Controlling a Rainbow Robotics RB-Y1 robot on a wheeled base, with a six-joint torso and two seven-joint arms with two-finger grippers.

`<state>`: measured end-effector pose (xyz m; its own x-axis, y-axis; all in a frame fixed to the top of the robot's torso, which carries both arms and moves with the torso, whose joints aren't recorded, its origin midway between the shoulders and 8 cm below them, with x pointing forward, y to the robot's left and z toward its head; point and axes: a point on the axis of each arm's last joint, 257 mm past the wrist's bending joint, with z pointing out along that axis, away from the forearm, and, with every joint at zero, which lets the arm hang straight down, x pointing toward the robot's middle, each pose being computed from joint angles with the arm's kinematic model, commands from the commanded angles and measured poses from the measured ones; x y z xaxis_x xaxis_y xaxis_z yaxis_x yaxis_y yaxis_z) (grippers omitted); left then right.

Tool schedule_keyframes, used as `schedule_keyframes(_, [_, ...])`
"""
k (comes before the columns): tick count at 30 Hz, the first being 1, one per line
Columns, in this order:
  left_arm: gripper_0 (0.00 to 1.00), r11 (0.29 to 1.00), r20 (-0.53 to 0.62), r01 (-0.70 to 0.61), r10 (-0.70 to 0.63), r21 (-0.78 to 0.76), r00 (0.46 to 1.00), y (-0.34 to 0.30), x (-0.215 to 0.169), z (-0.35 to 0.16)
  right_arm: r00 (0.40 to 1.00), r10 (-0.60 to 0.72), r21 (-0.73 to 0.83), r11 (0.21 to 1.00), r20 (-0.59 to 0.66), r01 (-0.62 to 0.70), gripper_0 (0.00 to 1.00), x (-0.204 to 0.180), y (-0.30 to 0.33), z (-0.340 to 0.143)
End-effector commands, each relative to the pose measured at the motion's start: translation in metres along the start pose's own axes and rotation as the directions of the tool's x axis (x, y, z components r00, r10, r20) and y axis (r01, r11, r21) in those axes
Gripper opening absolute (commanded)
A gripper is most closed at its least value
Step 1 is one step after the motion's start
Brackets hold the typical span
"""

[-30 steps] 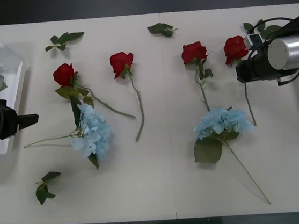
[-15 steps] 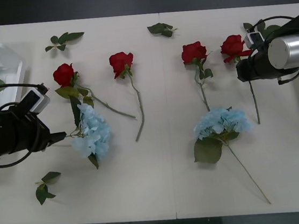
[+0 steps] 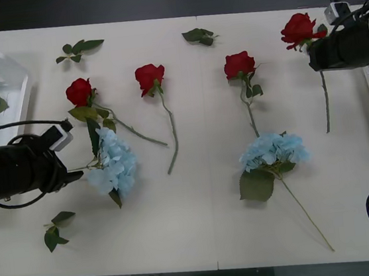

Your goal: Put the red flowers into the right box and the blue flowers into the left box

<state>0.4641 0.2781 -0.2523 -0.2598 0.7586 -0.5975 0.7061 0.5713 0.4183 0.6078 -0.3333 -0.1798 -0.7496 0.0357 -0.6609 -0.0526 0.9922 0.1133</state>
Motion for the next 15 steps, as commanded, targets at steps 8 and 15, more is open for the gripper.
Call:
schedule_keyframes(8, [1.0,0.999,0.025,-0.037,0.037,-0.005,0.999,-0.008,0.004,0.029,0.995,0.071,0.123,0.989,0.064,-0.079,0.0,-0.05,-0.085,-0.093])
schedule_keyframes(15, [1.0,0.999,0.005,-0.047,0.047,0.003,0.999,-0.011,0.011,0.038,0.986,0.15,0.213,0.963,0.076,-0.163,0.0,-0.049,-0.15,-0.136])
